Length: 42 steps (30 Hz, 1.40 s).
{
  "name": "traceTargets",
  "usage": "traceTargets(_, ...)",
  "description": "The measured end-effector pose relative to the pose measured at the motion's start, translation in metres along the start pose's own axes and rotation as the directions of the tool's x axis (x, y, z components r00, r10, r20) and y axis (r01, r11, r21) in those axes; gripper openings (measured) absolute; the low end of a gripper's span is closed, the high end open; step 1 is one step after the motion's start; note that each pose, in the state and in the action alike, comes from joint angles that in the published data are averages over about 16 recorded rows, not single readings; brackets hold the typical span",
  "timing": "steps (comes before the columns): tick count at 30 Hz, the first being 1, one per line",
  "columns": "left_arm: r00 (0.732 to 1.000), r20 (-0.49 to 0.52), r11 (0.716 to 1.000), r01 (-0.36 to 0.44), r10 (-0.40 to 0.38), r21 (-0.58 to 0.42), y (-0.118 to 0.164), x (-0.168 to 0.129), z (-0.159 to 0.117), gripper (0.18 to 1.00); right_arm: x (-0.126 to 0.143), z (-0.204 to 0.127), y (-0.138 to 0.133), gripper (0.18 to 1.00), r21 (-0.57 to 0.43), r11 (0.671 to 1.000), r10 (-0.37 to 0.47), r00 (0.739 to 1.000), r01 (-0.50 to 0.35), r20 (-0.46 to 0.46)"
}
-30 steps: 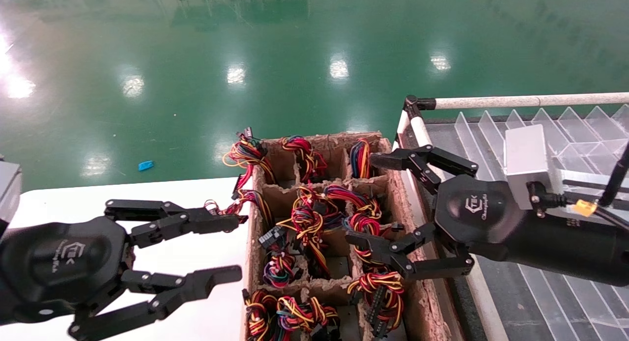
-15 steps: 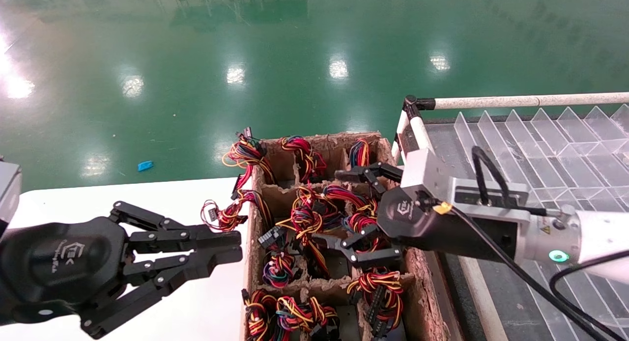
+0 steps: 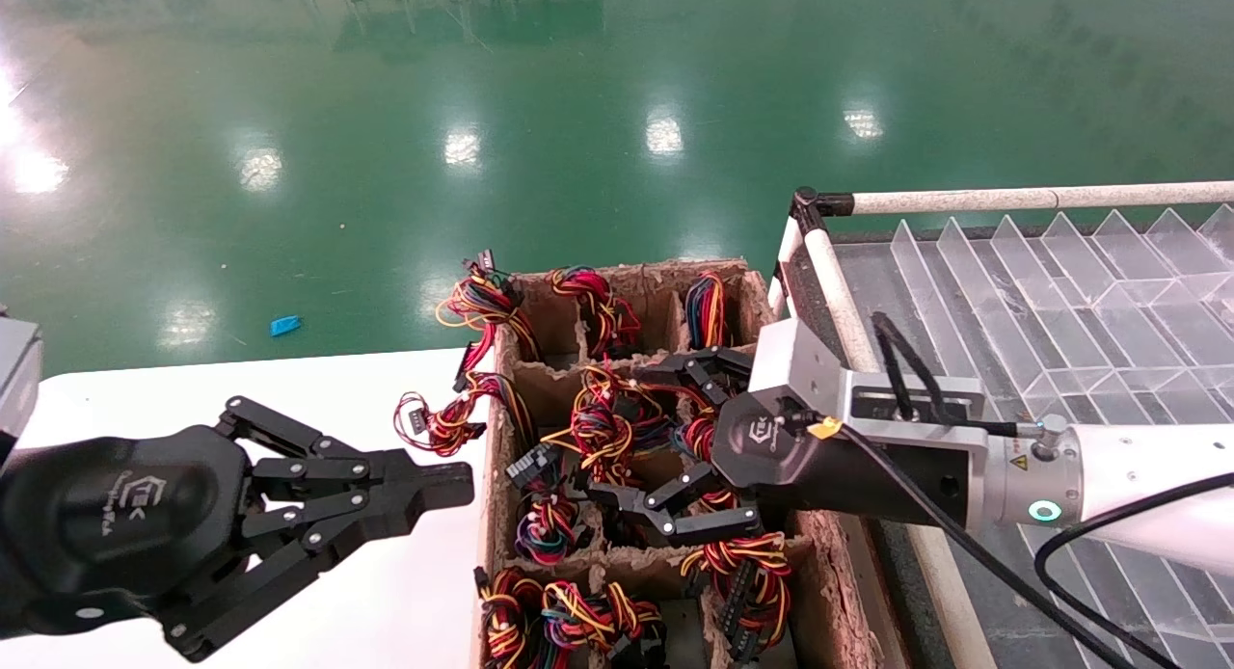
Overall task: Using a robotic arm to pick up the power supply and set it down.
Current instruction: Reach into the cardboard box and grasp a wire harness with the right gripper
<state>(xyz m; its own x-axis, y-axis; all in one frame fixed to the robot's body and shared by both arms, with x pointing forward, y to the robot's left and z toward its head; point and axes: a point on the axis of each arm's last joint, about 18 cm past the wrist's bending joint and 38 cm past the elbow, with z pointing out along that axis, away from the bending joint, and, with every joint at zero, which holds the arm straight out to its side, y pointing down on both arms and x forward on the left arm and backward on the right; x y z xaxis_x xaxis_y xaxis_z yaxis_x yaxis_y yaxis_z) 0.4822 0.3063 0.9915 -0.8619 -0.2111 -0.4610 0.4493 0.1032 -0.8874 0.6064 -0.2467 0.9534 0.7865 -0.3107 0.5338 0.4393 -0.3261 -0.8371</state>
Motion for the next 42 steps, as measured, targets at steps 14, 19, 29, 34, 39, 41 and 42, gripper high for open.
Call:
traceTargets(14, 1.000, 0.000, 1.000, 0.000, 0.000, 0.000, 0.000, 0.000, 0.000, 0.191, -0.003, 0.011, 0.011, 0.859, -0.030, 1.000, 0.003, 1.000, -0.002, 0.023)
traceTargets(19, 1.000, 0.000, 1.000, 0.000, 0.000, 0.000, 0.000, 0.000, 0.000, 0.191, -0.002, 0.013, 0.013, 0.770, -0.040, 0.999, -0.001, 1.000, 0.002, 0.024)
traceTargets(29, 1.000, 0.000, 1.000, 0.000, 0.000, 0.000, 0.000, 0.000, 0.000, 0.191, 0.000, 0.015, 0.017, 0.529, -0.050, 0.999, -0.009, 1.000, 0.010, 0.019)
traceTargets(34, 1.000, 0.000, 1.000, 0.000, 0.000, 0.000, 0.000, 0.000, 0.000, 0.191, 0.001, 0.015, 0.018, 0.422, -0.053, 0.998, -0.014, 1.000, 0.015, 0.017)
traceTargets(39, 1.000, 0.000, 1.000, 0.000, 0.000, 0.000, 0.000, 0.000, 0.000, 0.191, 0.002, 0.014, 0.018, 0.337, -0.056, 0.998, -0.019, 1.000, 0.020, 0.017)
traceTargets(41, 1.000, 0.000, 1.000, 0.000, 0.000, 0.000, 0.000, 0.000, 0.000, 0.191, 0.002, 0.014, 0.018, 0.305, -0.056, 0.998, -0.021, 1.000, 0.022, 0.017)
traceTargets(42, 1.000, 0.000, 1.000, 0.000, 0.000, 0.000, 0.000, 0.000, 0.000, 0.191, 0.002, 0.014, 0.018, 0.297, -0.056, 0.998, -0.022, 1.000, 0.023, 0.017)
